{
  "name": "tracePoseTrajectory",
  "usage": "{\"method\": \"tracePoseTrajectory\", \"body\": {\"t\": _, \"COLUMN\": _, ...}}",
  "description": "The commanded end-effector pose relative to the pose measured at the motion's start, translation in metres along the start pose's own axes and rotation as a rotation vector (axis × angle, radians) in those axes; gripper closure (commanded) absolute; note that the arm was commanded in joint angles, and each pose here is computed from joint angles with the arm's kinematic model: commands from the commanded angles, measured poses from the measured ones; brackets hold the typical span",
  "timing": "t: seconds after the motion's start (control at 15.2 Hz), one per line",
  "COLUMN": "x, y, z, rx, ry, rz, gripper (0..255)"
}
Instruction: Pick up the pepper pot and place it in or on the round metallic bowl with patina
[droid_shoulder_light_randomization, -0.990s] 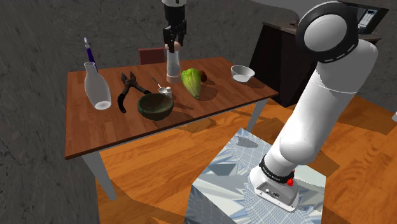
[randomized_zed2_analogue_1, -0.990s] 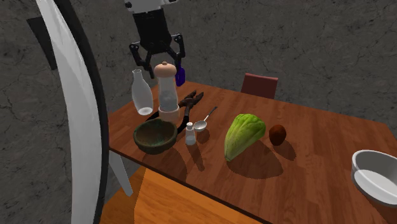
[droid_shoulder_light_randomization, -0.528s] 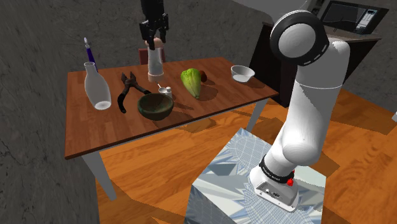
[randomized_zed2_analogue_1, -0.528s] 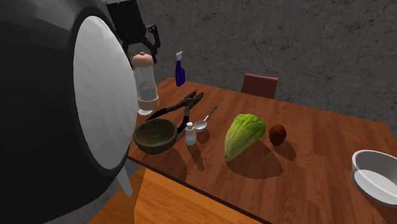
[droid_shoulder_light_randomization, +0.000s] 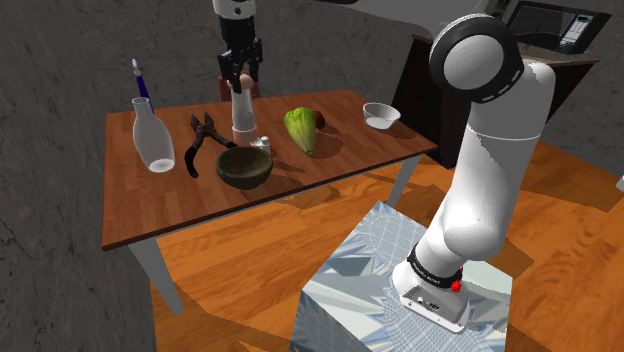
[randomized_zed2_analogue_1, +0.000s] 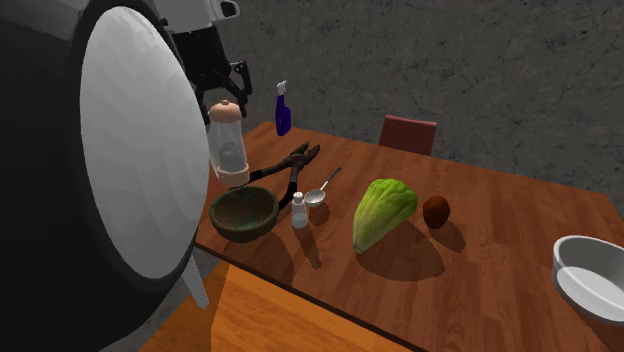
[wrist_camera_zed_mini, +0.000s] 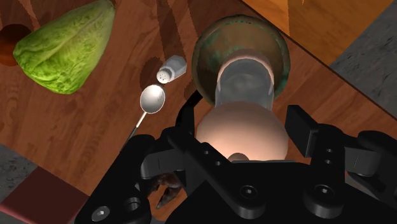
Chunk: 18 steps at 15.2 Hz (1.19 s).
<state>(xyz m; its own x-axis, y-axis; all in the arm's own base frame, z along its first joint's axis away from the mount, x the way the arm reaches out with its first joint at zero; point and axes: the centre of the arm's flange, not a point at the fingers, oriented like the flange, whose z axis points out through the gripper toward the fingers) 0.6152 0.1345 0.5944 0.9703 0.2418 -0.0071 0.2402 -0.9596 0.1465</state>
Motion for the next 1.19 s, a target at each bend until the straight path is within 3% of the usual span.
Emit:
{"method": "tracePoseTrajectory", "body": {"t": 0.0, "x": 0.000, "y": -0.002, "z": 0.010, "rx": 0.000, "ry": 0.001, "rz": 0.000, "gripper": 255}}
{"method": "tracePoseTrajectory", "body": {"t": 1.12, "x": 0.000, "y": -0.015, "z": 0.098, "rx": 0.000, "ry": 0.001, "rz": 0.000, "gripper": 255}}
